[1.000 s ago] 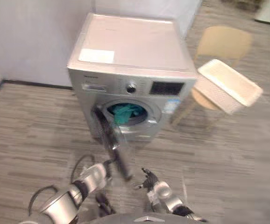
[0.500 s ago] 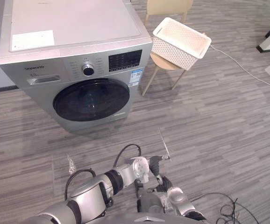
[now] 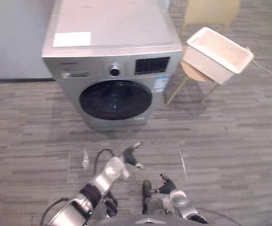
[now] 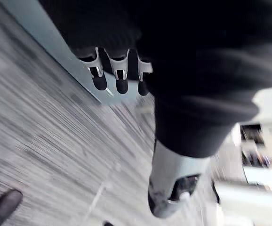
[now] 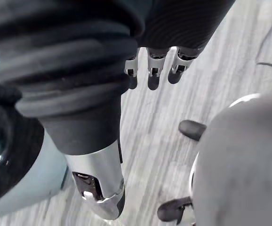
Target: Pick up the laundry basket with both hands and put the clothes into the washing machine.
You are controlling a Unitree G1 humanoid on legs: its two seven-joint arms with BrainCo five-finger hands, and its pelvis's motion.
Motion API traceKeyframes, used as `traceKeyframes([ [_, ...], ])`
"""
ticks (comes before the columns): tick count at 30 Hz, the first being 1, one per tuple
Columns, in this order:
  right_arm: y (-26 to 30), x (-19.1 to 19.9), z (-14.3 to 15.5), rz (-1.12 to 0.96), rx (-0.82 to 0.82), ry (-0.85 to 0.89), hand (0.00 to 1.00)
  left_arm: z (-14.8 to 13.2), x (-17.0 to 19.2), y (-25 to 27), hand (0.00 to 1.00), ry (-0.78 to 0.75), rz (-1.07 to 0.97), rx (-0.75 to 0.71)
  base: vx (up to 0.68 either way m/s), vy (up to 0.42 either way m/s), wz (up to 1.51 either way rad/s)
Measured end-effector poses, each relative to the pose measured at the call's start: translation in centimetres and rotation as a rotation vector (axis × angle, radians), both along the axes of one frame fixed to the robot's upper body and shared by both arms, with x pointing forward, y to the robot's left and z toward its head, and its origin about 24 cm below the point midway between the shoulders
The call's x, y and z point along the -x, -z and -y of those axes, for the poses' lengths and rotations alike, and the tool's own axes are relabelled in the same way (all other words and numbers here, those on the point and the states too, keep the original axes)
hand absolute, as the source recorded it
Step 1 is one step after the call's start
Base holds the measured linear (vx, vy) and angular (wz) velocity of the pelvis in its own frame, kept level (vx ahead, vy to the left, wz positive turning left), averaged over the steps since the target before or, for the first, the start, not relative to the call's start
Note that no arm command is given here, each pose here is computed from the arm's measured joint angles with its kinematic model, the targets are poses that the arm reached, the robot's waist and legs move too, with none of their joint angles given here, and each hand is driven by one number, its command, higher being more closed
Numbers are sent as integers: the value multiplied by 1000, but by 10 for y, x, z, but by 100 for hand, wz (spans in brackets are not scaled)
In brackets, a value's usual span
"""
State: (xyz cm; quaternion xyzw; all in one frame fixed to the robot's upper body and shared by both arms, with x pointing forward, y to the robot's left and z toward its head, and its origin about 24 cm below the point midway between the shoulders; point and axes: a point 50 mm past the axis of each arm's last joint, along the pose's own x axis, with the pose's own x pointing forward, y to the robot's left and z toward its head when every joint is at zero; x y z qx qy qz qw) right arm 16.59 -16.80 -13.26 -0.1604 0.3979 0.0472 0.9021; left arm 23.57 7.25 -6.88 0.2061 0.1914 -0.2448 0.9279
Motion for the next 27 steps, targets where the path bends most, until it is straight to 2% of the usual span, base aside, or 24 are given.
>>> traceKeyframes([
  [4,1,3,8,-4,27,-9,0,-38,21,15,0,-207,-39,5,5,100,117],
  [6,1,4,15,-1,50,-1,0,-50,28,20,0,-261,-40,1,42,169,158],
  [10,0,5,35,-10,73,80,0,-88,62,37,0,-472,-120,5,124,175,107],
  [14,4,18,45,-36,63,167,0,-95,91,52,0,-527,-216,1,160,145,70],
  [17,4,19,35,-21,22,188,0,-108,113,65,0,-549,-308,-38,291,112,91],
  [22,2,21,40,1,-4,250,0,-110,112,70,0,-573,-344,-23,248,-71,134],
  [27,13,50,38,-72,-24,312,0,-122,114,71,0,-702,-348,-3,280,-246,153],
])
